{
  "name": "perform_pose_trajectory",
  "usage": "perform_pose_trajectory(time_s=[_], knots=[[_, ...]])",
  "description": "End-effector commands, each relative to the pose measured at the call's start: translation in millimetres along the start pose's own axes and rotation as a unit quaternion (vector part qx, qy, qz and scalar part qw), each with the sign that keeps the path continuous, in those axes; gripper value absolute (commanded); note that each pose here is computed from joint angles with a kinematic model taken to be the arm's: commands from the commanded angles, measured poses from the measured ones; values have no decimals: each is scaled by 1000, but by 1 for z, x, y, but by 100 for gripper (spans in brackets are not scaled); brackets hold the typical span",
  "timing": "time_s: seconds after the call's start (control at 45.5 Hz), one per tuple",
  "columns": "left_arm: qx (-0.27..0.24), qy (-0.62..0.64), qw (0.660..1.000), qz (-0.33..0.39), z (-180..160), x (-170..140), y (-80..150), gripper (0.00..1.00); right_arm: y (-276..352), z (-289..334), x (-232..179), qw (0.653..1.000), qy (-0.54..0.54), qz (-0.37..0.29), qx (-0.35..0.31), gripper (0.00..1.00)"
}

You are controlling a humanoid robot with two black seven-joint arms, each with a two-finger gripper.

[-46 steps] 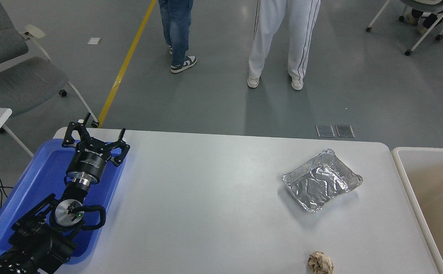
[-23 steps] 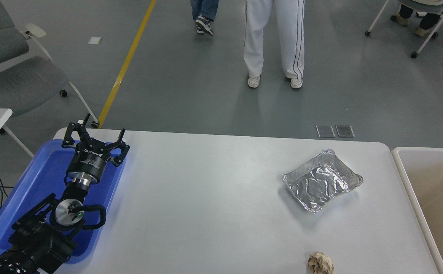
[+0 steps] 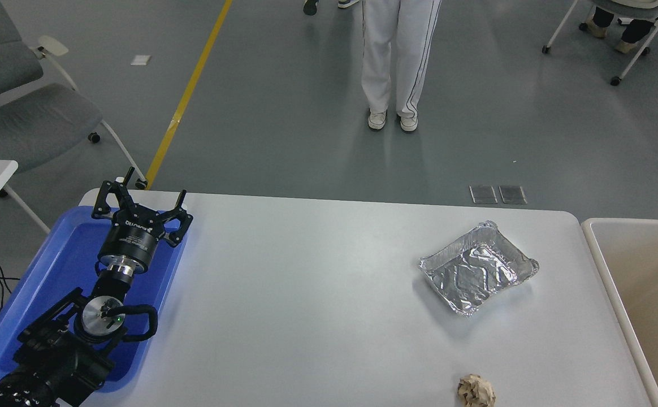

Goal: Pick up paper cup place in dustbin

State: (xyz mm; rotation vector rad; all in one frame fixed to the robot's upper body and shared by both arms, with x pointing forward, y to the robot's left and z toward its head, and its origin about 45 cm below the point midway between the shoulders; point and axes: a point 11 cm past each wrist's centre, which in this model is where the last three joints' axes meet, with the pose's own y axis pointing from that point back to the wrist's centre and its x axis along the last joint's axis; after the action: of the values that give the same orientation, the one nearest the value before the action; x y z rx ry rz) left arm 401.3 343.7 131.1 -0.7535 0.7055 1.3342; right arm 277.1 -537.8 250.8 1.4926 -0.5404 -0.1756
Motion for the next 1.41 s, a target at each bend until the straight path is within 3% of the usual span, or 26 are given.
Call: perform_pose_trajectory(time_s=[0.0, 0.066, 0.286, 0.593, 0.879, 1.385], knots=[[0, 0, 1000, 0, 0, 0, 0, 100, 24, -34, 6, 997, 25, -70, 3, 100], [0, 0, 1000, 0, 0, 0, 0, 100, 27, -51, 6, 994, 52, -97, -10, 100], [0, 0, 1000, 1, 0, 0, 0, 100, 61, -97, 31, 993, 105, -57, -7, 100], [0, 0, 1000, 0, 0, 0, 0, 100, 100, -152, 33, 985, 167, -33, 14, 100], [0, 0, 1000, 0, 0, 0, 0, 100, 146, -167, 51, 979, 199, 19, -27, 100], [0, 0, 1000, 0, 0, 0, 0, 100, 165, -215, 53, 968, 246, 48, -4, 100]])
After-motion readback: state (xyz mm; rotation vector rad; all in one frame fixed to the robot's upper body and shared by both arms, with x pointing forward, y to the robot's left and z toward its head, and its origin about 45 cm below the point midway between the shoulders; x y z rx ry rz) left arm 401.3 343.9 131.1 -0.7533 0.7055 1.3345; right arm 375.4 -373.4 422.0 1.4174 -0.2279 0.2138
